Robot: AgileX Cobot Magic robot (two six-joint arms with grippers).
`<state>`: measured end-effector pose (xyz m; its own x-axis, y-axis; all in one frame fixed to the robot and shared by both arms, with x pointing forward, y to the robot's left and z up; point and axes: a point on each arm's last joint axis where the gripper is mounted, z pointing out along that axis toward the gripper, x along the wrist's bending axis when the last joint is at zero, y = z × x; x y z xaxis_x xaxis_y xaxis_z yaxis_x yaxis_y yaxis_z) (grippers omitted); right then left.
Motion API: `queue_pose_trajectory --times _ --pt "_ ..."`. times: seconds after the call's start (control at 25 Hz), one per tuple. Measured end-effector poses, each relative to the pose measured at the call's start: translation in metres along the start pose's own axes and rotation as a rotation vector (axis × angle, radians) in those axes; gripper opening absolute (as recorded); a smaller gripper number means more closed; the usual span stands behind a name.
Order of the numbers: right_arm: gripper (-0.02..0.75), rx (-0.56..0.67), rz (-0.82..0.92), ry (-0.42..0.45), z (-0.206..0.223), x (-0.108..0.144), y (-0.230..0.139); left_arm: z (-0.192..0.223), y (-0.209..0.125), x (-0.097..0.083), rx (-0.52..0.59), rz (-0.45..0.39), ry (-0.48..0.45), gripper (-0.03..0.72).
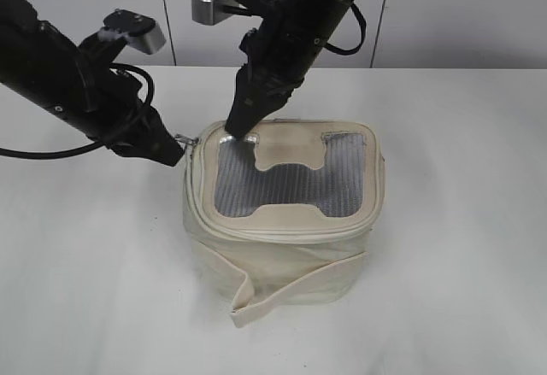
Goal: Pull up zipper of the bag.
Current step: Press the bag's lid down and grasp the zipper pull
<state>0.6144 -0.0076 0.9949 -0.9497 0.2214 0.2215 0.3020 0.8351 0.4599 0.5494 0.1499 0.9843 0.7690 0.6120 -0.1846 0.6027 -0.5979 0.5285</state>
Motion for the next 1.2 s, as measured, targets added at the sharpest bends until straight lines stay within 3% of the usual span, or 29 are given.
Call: queue_pose_trajectory --times 0.12,0.6,0.96,1.2 --pt "0.071 0.0 0.002 0.0 0.0 0.0 0.0 0.0 -0.002 -0.001 0.022 0.012 -0.012 -0.001" --pt "0.063 0.014 0.034 -0.024 -0.006 0.0 0.003 -0.015 -0.009 -0.018 0.12 0.012 -0.141 -0.003" --pt "0.063 0.024 0.052 -0.034 -0.007 0.0 0.003 -0.022 -0.015 -0.028 0.199 -0.042 -0.205 -0.003" --pt "0.063 0.028 0.055 -0.038 -0.007 0.0 0.003 -0.02 -0.018 -0.049 0.303 -0.043 -0.286 -0.003"
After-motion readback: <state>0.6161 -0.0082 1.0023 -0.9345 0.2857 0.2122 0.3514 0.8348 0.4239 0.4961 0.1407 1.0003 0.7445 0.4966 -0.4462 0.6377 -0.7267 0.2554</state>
